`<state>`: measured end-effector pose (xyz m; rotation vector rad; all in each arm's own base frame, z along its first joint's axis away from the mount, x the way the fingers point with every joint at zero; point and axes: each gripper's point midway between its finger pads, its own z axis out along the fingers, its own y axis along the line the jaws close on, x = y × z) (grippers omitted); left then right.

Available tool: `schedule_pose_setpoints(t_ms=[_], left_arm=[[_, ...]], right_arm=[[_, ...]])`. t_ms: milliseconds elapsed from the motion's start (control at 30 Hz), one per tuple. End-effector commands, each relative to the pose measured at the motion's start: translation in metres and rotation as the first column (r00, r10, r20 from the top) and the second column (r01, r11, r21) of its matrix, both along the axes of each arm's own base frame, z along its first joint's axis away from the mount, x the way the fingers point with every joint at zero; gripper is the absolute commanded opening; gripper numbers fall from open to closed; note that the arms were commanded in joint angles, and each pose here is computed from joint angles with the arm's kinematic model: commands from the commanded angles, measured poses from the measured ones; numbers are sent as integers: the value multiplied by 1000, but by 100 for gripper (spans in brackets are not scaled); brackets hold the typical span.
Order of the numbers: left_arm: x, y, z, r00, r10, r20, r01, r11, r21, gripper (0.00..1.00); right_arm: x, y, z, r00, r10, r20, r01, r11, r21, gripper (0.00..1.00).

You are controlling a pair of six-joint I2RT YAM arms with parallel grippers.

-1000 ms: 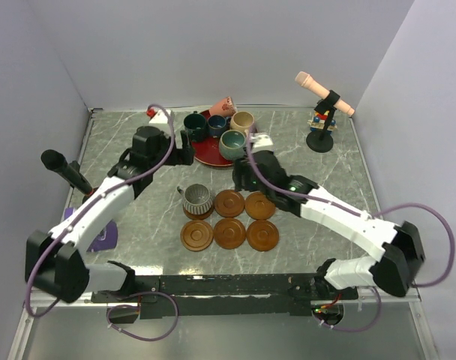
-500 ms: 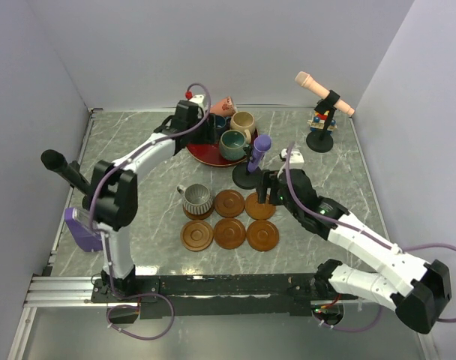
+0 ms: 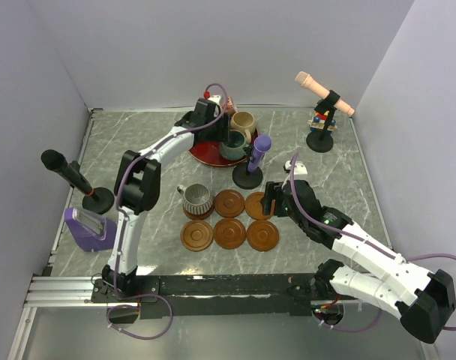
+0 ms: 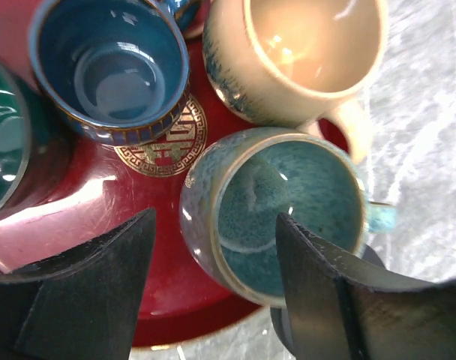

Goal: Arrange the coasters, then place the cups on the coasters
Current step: Pick up the cup from the tray.

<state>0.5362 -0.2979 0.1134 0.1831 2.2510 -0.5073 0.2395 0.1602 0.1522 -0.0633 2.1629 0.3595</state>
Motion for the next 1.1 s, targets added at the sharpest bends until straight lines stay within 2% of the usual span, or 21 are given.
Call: schedule_pose_setpoints(t_ms=[0, 67, 100, 167, 200, 300, 500, 767, 933, 1067], left_arm=[[8, -3, -3, 1000, 13, 16, -14, 999, 52, 68], [8, -5, -7, 1000, 8, 27, -10, 996, 92, 63], [8, -6, -10, 1000, 8, 29, -11, 994, 109, 55], [7, -4, -14, 1000, 13, 24, -16, 991, 136, 29], [7, -3, -14, 999, 26, 27, -29, 989, 146, 20], [5, 1, -11, 998, 49, 39, -54, 986, 155, 2], [2, 12, 11, 990, 110, 88, -121, 984, 133, 1], [-7, 34, 77, 946, 256, 199, -263, 965, 9, 1], [-25, 55, 115, 896, 364, 255, -349, 931, -104, 1], [-48, 79, 129, 847, 455, 275, -424, 890, -165, 1]], right_arm=[[-2, -1, 3, 1000, -4, 12, 3, 999, 34, 77], [-3, -2, 3, 1000, -7, 11, 6, 999, 37, 77], [-4, -2, 1, 1000, -7, 9, 7, 999, 38, 77], [-5, -2, -1, 1000, -6, 6, 6, 999, 38, 77], [-5, -2, -1, 1000, -7, 5, 7, 999, 39, 77], [-5, -2, -5, 1000, -8, -5, 9, 999, 37, 77], [-4, -1, -3, 1000, -7, -2, 7, 999, 36, 77], [-2, -5, 6, 999, -44, 3, 44, 998, 42, 77], [0, -3, 28, 997, -74, 10, 73, 993, 96, 79], [0, 11, 52, 998, -51, 25, 46, 981, 190, 79]])
